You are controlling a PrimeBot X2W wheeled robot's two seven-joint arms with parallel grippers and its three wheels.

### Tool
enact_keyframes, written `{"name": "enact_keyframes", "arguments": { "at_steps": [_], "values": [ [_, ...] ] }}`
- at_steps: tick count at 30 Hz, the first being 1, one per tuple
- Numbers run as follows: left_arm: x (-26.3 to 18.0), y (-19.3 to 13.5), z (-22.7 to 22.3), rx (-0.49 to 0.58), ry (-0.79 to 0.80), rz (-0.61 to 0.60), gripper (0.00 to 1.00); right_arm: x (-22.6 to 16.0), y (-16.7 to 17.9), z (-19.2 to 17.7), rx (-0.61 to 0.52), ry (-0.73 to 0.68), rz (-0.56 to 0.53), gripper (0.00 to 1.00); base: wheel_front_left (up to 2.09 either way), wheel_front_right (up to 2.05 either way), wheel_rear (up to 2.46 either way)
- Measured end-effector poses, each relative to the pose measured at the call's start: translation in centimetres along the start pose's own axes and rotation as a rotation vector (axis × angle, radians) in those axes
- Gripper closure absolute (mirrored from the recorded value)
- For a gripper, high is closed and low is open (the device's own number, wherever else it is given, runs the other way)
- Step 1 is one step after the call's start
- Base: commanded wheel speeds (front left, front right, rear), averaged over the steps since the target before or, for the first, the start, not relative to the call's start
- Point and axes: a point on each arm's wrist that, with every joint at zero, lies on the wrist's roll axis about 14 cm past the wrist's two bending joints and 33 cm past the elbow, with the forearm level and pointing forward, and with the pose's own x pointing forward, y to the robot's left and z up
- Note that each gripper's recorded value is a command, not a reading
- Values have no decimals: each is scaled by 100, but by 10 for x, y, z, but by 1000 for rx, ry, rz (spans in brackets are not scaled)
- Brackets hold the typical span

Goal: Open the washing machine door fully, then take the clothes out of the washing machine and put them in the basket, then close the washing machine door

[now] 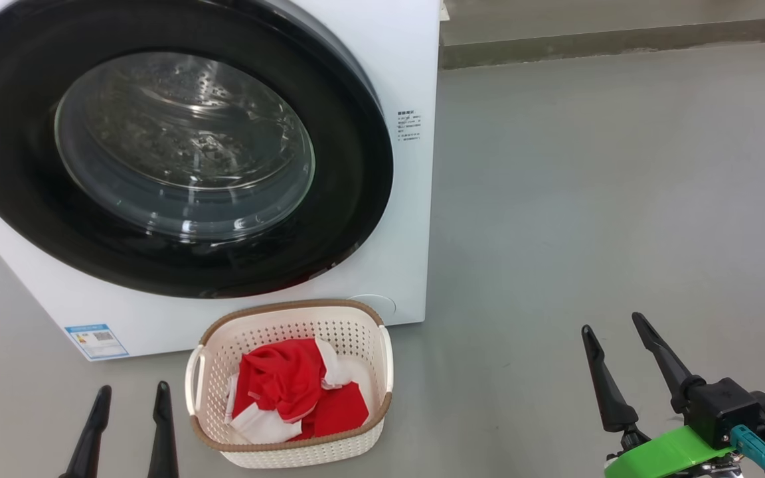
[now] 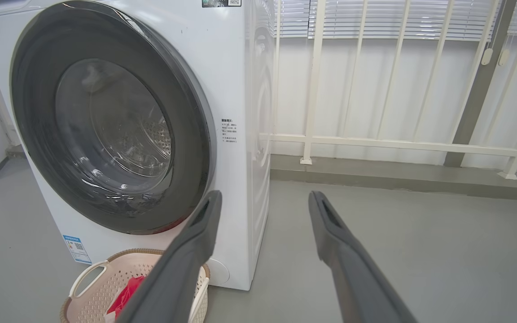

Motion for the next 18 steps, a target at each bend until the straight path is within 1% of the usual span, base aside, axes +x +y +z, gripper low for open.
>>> {"name": "enact_keyframes", "arguments": {
  "at_steps": [9, 10, 18],
  "values": [
    [-3, 5, 2, 13, -3, 21, 0, 1, 4, 0, 1, 0, 12, 0, 0, 0, 0],
    [-4, 5, 0, 11, 1, 23, 100, 1, 4, -2, 2, 5, 13, 100, 0, 0, 0],
    [-14, 3, -37, -25, 121, 42, 100, -23, 5, -50, 38, 159, -10, 100, 0, 0, 0]
  ]
}}
